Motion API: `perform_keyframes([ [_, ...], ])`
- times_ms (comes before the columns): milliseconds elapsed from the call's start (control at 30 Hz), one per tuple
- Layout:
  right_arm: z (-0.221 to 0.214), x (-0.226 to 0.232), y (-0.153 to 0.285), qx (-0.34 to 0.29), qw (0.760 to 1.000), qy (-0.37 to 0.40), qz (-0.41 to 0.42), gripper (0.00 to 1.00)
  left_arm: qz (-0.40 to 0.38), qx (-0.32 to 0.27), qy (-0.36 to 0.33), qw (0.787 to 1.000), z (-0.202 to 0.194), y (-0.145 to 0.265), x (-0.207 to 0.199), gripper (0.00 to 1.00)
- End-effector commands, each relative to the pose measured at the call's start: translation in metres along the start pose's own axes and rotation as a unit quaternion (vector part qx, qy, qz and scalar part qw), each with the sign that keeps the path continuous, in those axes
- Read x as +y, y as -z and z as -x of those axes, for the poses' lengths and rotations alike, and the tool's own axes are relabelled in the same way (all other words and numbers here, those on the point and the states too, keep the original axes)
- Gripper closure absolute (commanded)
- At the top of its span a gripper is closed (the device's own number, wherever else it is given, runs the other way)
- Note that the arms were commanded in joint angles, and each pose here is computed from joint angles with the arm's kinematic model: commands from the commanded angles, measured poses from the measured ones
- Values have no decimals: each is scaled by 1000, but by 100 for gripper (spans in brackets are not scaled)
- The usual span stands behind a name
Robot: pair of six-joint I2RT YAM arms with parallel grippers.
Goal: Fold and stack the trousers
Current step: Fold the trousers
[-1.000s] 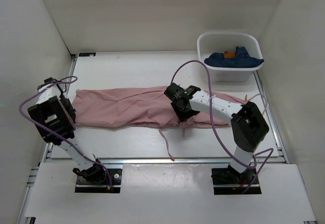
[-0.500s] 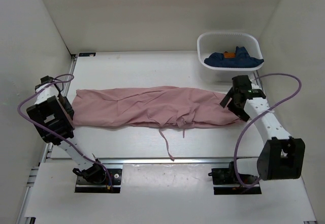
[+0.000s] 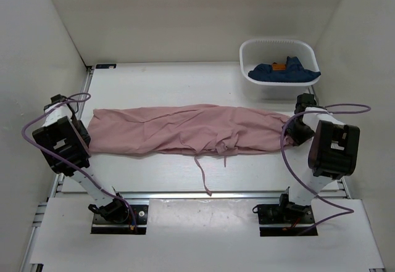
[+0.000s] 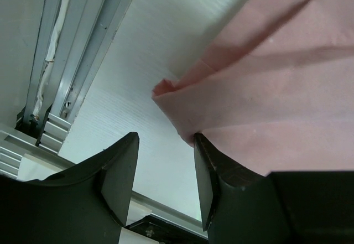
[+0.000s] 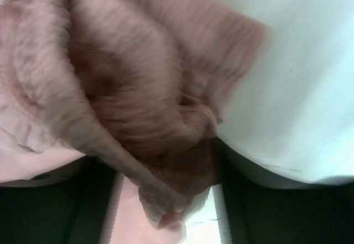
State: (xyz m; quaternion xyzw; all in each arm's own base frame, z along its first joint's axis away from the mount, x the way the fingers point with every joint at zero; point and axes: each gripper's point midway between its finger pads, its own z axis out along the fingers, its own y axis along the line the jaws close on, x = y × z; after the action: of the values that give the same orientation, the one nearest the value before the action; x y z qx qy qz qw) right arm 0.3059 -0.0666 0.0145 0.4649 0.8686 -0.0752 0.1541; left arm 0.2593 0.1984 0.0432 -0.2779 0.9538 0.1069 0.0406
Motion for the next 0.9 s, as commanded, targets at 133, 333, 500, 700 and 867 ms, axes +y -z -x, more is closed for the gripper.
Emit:
perform_keyframes([
  [133,-2,-30,-16,8,996,-13,-84,100,29,-13,14,999,6,2,17,44],
  [333,40,-56,28,-78,987,-12,-141,100,-8,-36,12,999,18,29,6,33],
  [500,86,-42,127,-252,945,87,-189,100,-96,-120,-62,986,30,93,-65,28],
  [700,36,57,242,-409,876,233,-105,100,-71,-78,-214,971,-21,60,-148,28],
  [867,-105,157,301,-426,849,306,59,100,-36,-52,-249,967,-26,19,-167,29],
])
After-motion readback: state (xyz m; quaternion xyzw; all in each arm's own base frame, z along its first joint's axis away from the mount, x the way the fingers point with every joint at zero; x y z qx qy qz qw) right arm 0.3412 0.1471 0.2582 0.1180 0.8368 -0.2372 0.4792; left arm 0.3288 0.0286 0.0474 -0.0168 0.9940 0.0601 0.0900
